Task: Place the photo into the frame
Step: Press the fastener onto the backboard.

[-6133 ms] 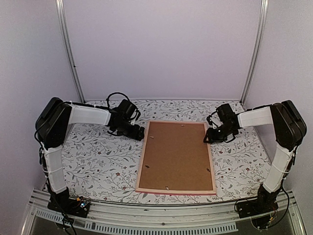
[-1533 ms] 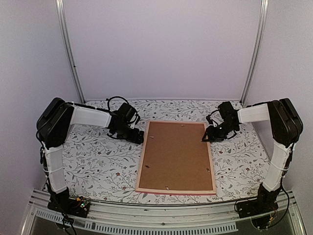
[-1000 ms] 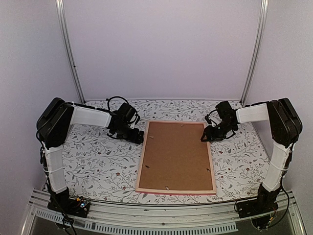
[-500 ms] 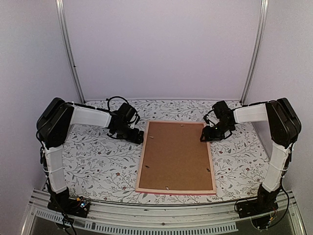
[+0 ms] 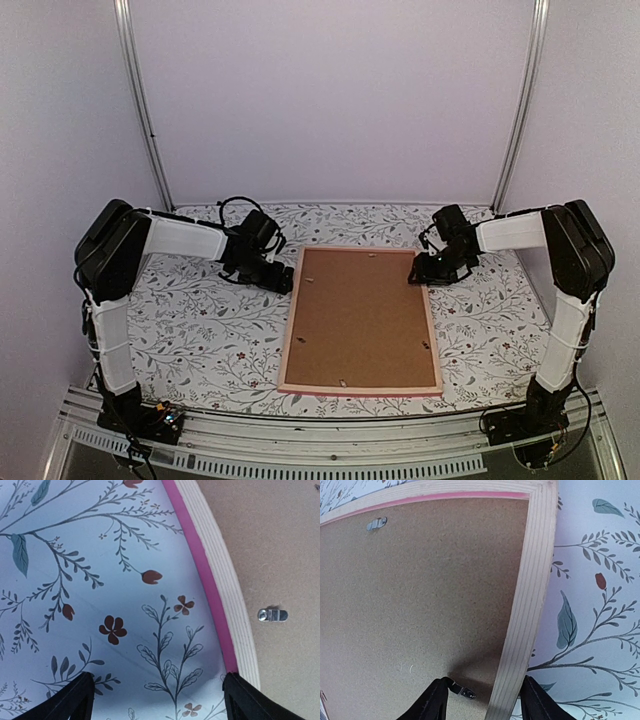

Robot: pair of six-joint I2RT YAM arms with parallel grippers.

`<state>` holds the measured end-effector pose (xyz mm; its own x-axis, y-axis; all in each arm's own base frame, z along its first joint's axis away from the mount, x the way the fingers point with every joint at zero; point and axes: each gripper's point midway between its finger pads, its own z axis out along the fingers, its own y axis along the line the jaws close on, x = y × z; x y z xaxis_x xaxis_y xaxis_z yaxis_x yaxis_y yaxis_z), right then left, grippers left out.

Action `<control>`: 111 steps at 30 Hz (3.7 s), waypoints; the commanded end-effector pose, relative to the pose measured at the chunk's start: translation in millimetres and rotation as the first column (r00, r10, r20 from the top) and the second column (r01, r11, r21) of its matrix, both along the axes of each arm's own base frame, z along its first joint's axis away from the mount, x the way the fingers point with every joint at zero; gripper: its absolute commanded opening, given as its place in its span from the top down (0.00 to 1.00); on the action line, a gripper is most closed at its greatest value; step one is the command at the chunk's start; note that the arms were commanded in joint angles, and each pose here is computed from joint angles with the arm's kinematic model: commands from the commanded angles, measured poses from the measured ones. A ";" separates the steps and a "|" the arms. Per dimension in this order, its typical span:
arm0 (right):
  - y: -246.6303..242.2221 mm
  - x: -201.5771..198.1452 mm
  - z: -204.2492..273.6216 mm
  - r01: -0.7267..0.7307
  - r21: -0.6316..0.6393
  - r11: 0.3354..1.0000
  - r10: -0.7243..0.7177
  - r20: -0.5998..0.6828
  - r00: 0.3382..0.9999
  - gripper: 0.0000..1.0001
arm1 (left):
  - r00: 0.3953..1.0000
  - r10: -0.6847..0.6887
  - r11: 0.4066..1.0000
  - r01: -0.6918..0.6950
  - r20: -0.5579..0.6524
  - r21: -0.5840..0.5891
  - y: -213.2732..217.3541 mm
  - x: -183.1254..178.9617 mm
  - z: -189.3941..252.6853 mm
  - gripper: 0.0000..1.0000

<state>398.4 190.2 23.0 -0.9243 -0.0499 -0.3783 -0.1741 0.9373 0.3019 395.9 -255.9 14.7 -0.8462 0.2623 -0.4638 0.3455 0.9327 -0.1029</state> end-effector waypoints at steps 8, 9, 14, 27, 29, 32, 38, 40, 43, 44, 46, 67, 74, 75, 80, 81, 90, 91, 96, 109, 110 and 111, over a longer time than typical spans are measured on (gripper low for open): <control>-2.9 20.3 8.5 0.079 -0.025 0.997 -0.077 0.055 0.996 0.51 | 1.000 -0.003 1.000 0.003 -0.015 0.006 2.7 -0.4 -6.0 0.08; -3.1 19.6 7.4 0.078 -0.026 0.997 -0.077 0.051 0.996 0.51 | 1.000 -0.002 1.000 0.002 -0.013 0.006 3.0 -0.4 -6.0 0.08; -3.9 16.1 4.4 0.075 -0.022 0.997 -0.074 0.042 0.996 0.51 | 1.000 -0.001 1.000 0.001 -0.016 0.011 4.1 -1.7 -7.8 0.08; 2.6 7.6 11.5 0.020 0.011 1.000 -0.021 0.067 0.998 0.38 | 1.000 -0.001 1.000 0.001 -0.016 0.005 4.7 -3.5 -8.5 0.08; 2.3 5.9 9.4 0.013 0.000 1.000 -0.013 0.066 0.998 0.38 | 1.000 0.000 1.000 0.001 -0.018 0.006 5.0 -4.0 -9.0 0.08; 2.4 3.6 7.5 0.004 -0.006 1.000 -0.003 0.071 0.997 0.38 | 1.000 0.002 1.000 -0.002 -0.019 0.005 5.1 -4.1 -9.2 0.08; -1.2 0.0 1.4 -0.011 -0.035 0.999 0.013 0.068 0.998 0.40 | 1.000 0.002 1.000 -0.002 -0.020 0.006 5.1 -4.2 -10.0 0.08; -2.3 0.6 1.0 -0.007 -0.040 0.999 0.010 0.069 0.998 0.41 | 1.000 0.003 1.000 -0.003 -0.020 0.006 5.1 -4.1 -9.9 0.08; -3.2 3.3 2.3 0.004 -0.045 0.999 -0.001 0.073 0.997 0.45 | 1.000 0.002 1.000 -0.002 -0.019 0.005 4.9 -4.1 -9.6 0.08; -4.0 4.2 2.3 0.010 -0.050 0.999 -0.007 0.072 0.997 0.46 | 1.000 0.003 1.000 -0.002 -0.019 0.006 4.9 -4.1 -9.7 0.08; -4.8 5.7 1.5 0.021 -0.055 0.998 -0.017 0.067 0.998 0.49 | 1.000 0.003 1.000 -0.003 -0.020 0.005 5.3 -4.5 -9.6 0.08; -14.9 4.6 -11.8 0.102 0.065 0.993 -0.100 -0.040 0.994 0.71 | 1.000 -0.004 1.000 0.004 -0.012 0.005 4.4 -3.0 -7.2 0.08; -13.0 7.7 -8.9 0.110 0.107 0.988 -0.106 -0.046 0.993 0.64 | 1.000 -0.008 1.000 0.009 -0.010 0.006 3.3 -1.2 -6.6 0.08; -12.6 8.2 -9.4 0.110 0.106 0.988 -0.106 -0.046 0.993 0.63 | 1.000 -0.009 1.000 0.009 -0.009 0.006 3.1 -1.0 -6.4 0.08; -15.0 9.2 -13.8 0.115 0.088 0.989 -0.111 -0.052 0.992 0.62 | 1.000 -0.012 1.000 0.012 -0.010 0.008 2.9 -0.8 -6.9 0.08; -16.0 8.3 -14.8 0.117 0.080 0.990 -0.112 -0.053 0.992 0.63 | 1.000 -0.009 1.000 0.009 -0.010 0.008 3.5 -0.5 -7.2 0.08; -19.6 1.7 -20.3 0.114 0.068 0.991 -0.109 -0.068 0.992 0.72 | 1.000 -0.008 1.000 0.008 -0.013 0.012 4.9 -1.6 -9.8 0.08; -19.8 0.9 -20.3 0.112 0.072 0.991 -0.107 -0.071 0.992 0.73 | 1.000 -0.007 1.000 0.007 -0.012 0.013 5.2 -1.7 -9.9 0.08; -22.4 -2.6 -20.1 0.095 0.106 0.990 -0.085 -0.090 0.992 0.77 | 1.000 -0.004 1.000 0.004 -0.013 0.011 5.9 -3.0 -9.9 0.08; -13.6 -4.2 -12.1 0.006 0.220 0.975 0.019 -0.109 0.994 0.64 | 1.000 -0.001 1.000 0.001 -0.001 -0.001 6.4 -4.1 -3.4 0.08; -12.8 -2.8 -10.5 0.006 0.225 0.974 0.018 -0.106 0.994 0.61 | 1.000 -0.001 1.000 0.001 -0.001 -0.003 5.9 -4.2 -3.7 0.08; -12.3 -1.7 -9.9 0.010 0.228 0.974 0.014 -0.106 0.994 0.58 | 1.000 0.001 1.000 -0.001 -0.002 -0.004 5.8 -4.2 -4.7 0.08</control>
<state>406.3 173.9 22.2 -0.9421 0.0478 -0.3319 -0.1342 0.8534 0.5037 396.1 -255.9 13.0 -0.8390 0.2665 -0.4744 0.3528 0.9302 -0.1015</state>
